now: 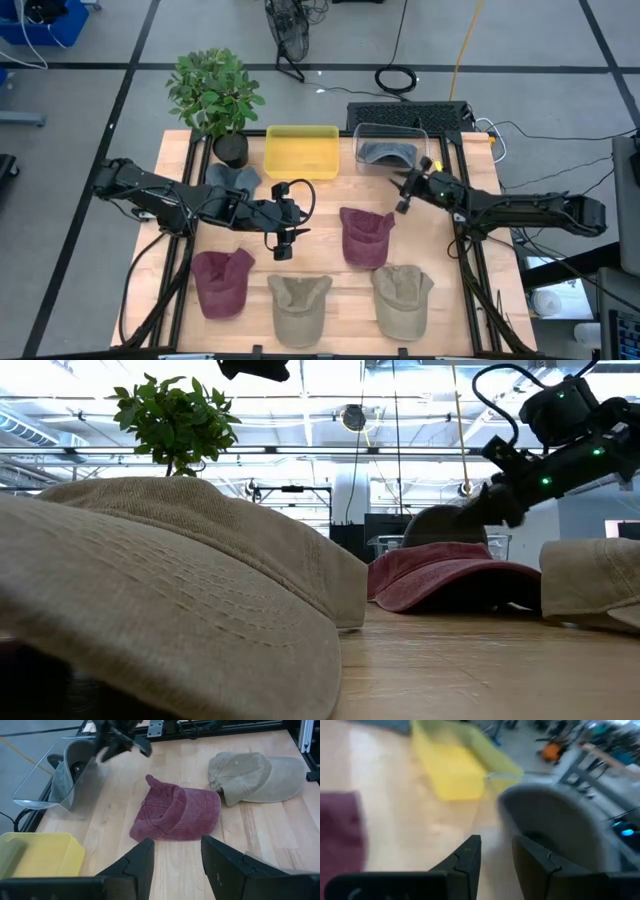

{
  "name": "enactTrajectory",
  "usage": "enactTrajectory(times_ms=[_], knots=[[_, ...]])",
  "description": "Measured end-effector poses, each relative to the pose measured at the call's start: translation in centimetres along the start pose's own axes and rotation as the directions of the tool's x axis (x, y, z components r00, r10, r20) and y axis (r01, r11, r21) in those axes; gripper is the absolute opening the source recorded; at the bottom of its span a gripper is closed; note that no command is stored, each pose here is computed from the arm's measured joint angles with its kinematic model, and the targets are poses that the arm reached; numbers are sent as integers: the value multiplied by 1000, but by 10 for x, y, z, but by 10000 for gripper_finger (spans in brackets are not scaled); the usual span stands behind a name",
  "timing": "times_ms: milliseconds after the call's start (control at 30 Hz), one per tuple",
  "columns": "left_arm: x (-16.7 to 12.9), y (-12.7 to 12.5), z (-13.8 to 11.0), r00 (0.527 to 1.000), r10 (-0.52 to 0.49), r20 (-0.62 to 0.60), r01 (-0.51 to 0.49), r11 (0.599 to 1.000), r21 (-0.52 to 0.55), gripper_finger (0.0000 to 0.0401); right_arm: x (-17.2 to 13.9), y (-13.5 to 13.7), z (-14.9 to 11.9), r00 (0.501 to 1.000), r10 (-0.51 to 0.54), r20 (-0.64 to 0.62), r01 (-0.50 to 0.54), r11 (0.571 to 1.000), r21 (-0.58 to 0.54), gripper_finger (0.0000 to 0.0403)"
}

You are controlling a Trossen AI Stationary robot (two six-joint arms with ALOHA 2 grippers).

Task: Pick & Place hat
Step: Adjust the transparent bin on the table

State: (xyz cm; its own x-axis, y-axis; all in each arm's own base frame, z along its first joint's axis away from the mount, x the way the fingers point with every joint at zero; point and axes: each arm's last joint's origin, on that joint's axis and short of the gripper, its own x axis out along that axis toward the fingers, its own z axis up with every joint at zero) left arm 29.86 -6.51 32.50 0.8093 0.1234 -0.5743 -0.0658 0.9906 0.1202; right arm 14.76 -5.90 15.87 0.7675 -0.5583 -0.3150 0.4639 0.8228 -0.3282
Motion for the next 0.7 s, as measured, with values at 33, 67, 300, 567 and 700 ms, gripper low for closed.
enactTrajectory(times_ms=[33, 67, 300, 567, 700], knots=[[0, 0, 0, 1000, 0, 0, 0, 1000, 0, 166, -1, 2, -2, 1000, 14, -17, -14, 1000, 8, 98], [0, 0, 0, 1000, 0, 0, 0, 1000, -1, 166, -2, 4, -3, 999, 21, -39, -20, 1000, 24, 97], [0, 0, 0, 1000, 0, 2, 0, 1000, -12, 166, -3, 7, -12, 988, -61, -141, 100, 953, 285, 80], [0, 0, 1, 1000, 0, 6, 1, 1000, -10, 166, 0, 5, -21, 939, -248, -239, 324, 868, 376, 50], [0, 0, 1, 1000, 0, 6, 1, 1000, -4, 166, 3, 3, -24, 927, -260, -268, 346, 869, 354, 44]])
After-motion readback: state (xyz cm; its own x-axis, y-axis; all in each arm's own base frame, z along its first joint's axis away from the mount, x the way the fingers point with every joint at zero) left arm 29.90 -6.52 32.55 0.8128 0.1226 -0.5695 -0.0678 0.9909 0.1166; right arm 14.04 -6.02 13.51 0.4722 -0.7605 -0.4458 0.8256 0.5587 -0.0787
